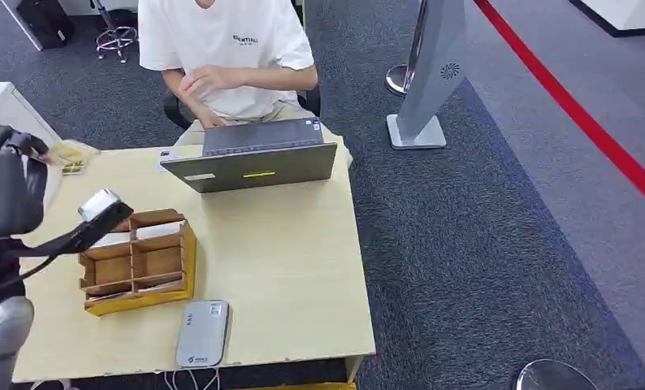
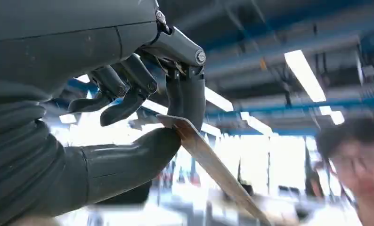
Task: Pass the card to the sensor for recognition and then transmit it.
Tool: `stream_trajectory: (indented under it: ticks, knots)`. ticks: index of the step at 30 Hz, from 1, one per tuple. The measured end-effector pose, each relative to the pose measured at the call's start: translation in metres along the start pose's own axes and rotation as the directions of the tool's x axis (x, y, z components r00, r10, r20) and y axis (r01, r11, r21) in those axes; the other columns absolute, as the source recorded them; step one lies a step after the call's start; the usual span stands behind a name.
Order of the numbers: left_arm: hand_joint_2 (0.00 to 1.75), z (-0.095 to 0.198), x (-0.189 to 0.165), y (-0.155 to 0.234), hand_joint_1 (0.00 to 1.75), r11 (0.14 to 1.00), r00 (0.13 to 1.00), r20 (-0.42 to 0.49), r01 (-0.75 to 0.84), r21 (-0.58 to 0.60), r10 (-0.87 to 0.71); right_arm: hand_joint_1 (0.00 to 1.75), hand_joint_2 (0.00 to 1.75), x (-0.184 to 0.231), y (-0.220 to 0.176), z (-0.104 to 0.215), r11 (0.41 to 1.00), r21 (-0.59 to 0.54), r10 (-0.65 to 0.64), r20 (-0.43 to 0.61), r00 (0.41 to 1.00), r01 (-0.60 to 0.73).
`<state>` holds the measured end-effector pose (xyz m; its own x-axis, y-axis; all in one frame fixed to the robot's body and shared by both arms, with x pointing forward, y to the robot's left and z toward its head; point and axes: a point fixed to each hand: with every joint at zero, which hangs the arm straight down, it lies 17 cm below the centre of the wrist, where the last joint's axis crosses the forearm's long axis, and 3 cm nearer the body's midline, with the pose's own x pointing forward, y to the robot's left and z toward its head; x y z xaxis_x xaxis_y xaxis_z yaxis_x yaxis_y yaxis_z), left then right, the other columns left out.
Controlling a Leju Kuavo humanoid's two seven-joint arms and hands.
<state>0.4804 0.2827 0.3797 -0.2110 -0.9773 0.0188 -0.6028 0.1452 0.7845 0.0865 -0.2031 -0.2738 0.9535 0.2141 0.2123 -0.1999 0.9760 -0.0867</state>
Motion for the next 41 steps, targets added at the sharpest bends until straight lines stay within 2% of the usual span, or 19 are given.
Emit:
stream_trajectory:
  ticks: [3, 5, 13, 22, 23, 28, 41]
  knots:
    - [1.75, -0.022, -0.008, 0.035, 1.75, 0.973, 0.992, 0.002, 0.125, 0.196, -0.128, 0.00, 1.75, 0.002, 0.001, 0.000, 0.999, 0.007, 0.047, 0.008, 0.999, -0.047]
    - [1.75, -0.026, -0.010, 0.041, 1.75, 0.952, 0.985, 0.006, 0.164, 0.259, -0.171, 0.00, 1.75, 0.004, 0.002, 0.000, 0.997, 0.008, 0.071, 0.014, 0.997, -0.071]
    - [1.75, -0.025, -0.025, 0.015, 1.75, 0.955, 0.981, -0.016, 0.194, 0.222, -0.196, 0.00, 1.75, 0.006, 0.002, 0.000, 0.995, 0.009, 0.098, 0.021, 0.995, -0.098]
    - [1.75, -0.024, -0.029, 0.009, 1.75, 0.959, 0.981, -0.021, 0.195, 0.205, -0.195, 0.00, 1.75, 0.006, 0.002, 0.000, 0.995, 0.010, 0.099, 0.022, 0.995, -0.099]
    - [1.75, -0.024, -0.029, 0.008, 0.00, 0.960, 0.981, -0.020, 0.192, 0.202, -0.192, 0.00, 1.75, 0.006, 0.002, 0.000, 0.995, 0.010, 0.098, 0.022, 0.995, -0.098]
    - [1.75, -0.024, -0.031, -0.002, 0.00, 0.975, 0.988, -0.025, 0.157, 0.156, -0.155, 0.00, 1.75, 0.007, 0.002, 0.000, 0.996, 0.010, 0.090, 0.021, 0.996, -0.090]
    - [1.75, -0.020, -0.038, -0.005, 0.00, 0.977, 0.988, -0.044, 0.156, 0.146, -0.151, 0.00, 1.75, 0.007, 0.002, 0.000, 0.996, 0.009, 0.089, 0.021, 0.996, -0.089]
